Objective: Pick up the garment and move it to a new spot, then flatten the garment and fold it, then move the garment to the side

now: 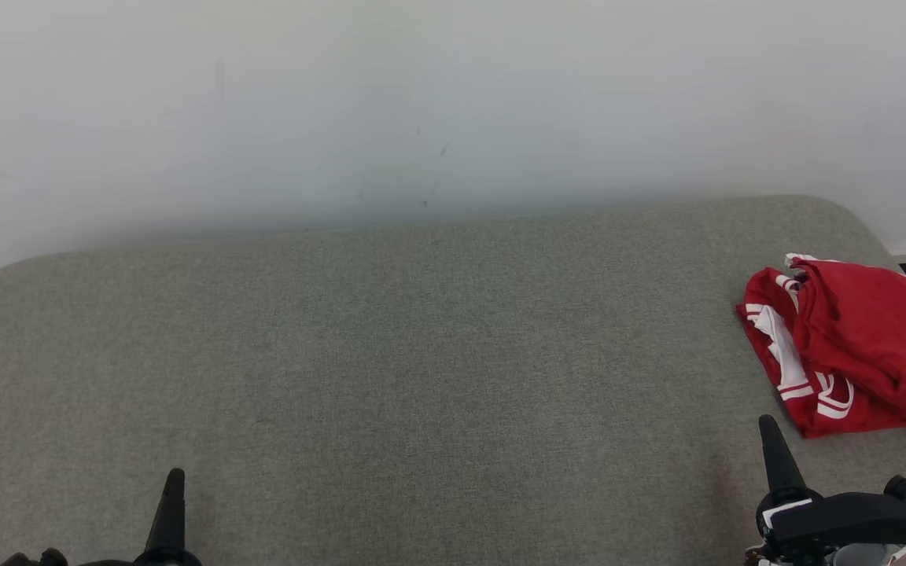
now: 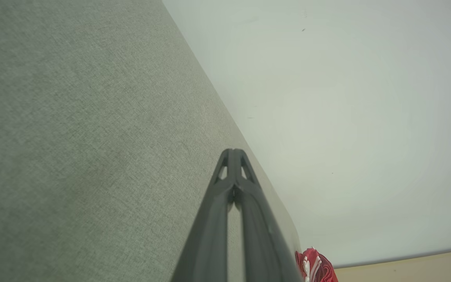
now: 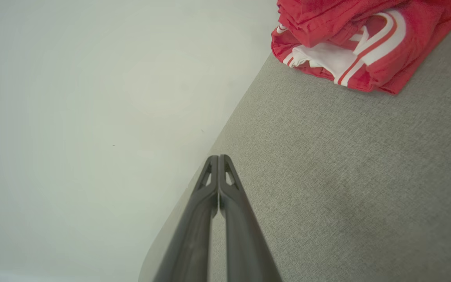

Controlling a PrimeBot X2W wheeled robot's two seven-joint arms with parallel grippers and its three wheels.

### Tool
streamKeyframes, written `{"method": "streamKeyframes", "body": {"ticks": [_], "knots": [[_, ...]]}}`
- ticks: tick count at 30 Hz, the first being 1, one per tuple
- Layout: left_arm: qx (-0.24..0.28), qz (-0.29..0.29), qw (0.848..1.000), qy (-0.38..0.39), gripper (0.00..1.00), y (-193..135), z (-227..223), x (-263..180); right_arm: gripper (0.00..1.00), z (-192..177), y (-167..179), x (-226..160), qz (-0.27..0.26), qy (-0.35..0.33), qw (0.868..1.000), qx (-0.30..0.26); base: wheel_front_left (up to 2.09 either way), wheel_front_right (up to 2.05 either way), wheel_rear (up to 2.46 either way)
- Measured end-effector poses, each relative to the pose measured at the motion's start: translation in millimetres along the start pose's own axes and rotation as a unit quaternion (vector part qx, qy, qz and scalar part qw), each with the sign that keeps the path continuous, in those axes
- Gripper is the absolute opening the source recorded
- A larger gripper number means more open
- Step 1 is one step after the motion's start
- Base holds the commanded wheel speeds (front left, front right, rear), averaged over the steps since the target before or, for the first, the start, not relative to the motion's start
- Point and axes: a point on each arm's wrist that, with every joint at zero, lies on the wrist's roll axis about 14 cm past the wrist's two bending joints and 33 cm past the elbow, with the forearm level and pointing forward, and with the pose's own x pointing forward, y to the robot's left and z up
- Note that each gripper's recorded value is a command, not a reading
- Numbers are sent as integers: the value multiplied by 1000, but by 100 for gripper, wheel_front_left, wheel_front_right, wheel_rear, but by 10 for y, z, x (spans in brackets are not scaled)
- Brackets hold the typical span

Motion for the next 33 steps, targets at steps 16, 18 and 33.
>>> {"method": "streamKeyframes", "body": {"ticks": [16, 18, 33], "knots": [[-81, -10, 997, 6, 0, -56, 14, 55, 0, 9, 39, 45, 5, 0, 996, 91, 0, 0, 0], [-92, -11, 996, 6, 0, -60, 19, 60, 0, 5, 44, 50, 6, 2, 995, 100, 0, 0, 0], [-154, -18, 988, 11, 0, -89, 32, 93, 0, 13, 80, 86, 13, 2, 986, 168, 0, 0, 0]]}}
